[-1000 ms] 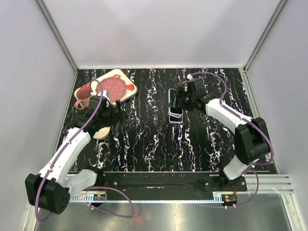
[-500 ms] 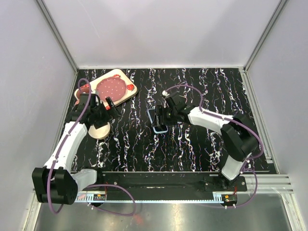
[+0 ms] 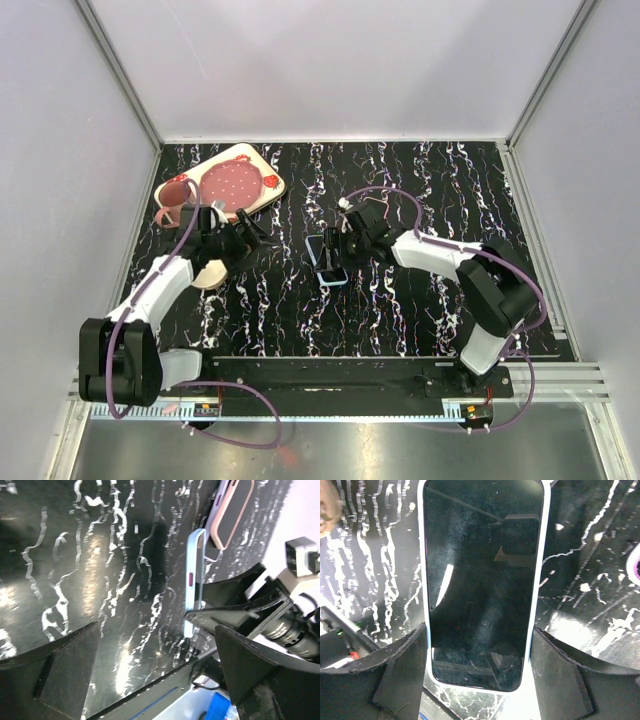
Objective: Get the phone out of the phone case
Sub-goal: Pick up the phone at the center of the board.
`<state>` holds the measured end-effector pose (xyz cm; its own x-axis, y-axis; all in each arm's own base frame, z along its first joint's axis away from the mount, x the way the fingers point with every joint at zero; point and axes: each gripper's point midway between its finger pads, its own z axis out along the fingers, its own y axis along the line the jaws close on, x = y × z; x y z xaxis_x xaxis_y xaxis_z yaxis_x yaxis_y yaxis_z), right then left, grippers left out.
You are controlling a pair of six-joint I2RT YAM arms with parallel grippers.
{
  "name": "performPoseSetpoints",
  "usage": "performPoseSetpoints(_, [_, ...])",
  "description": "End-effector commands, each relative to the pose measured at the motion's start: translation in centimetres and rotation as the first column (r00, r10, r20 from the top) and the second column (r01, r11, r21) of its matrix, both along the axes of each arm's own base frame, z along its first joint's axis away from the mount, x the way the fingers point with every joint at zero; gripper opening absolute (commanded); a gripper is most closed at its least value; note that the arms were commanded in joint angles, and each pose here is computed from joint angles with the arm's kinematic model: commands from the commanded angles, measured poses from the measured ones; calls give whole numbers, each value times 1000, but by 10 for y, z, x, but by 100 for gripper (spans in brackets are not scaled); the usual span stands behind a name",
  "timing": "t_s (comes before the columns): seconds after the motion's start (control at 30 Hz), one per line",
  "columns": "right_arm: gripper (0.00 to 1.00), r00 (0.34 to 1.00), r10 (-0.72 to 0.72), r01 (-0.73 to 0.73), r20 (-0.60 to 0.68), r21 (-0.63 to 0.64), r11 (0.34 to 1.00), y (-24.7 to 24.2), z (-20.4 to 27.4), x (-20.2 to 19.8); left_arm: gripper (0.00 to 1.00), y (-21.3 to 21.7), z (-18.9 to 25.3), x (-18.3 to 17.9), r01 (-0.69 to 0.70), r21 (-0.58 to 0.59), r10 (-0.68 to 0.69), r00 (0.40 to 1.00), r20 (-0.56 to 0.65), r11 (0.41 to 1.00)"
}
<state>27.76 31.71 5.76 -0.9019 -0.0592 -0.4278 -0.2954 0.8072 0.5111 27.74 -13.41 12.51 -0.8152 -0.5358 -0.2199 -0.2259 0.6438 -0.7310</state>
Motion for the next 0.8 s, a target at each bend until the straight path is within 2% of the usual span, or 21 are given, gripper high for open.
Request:
performPoseSetpoints(0.0, [46,989,39,-73,142,242,968,36,75,8,99,-35,36,25,72,-188,-49,991,127,980])
performPoseSetpoints(0.2, [46,982,29,-87,188,309,947,44,102,12,98,-62,17,31,112,-177,-99,992,80,978])
performPoseSetpoints(0.3, [46,979,36,-96,199,299,950,47,107,17,96,-70,16,38,109,-231,-94,993,76,967])
performPoseSetpoints(0.5, [46,983,39,-89,181,280,956,48,105,18,92,-88,32,45,144,-253,-114,985,129,957])
performPoseSetpoints(0.77, [47,981,40,-93,190,282,955,48,110,17,88,-94,20,56,81,-293,-52,993,107,953])
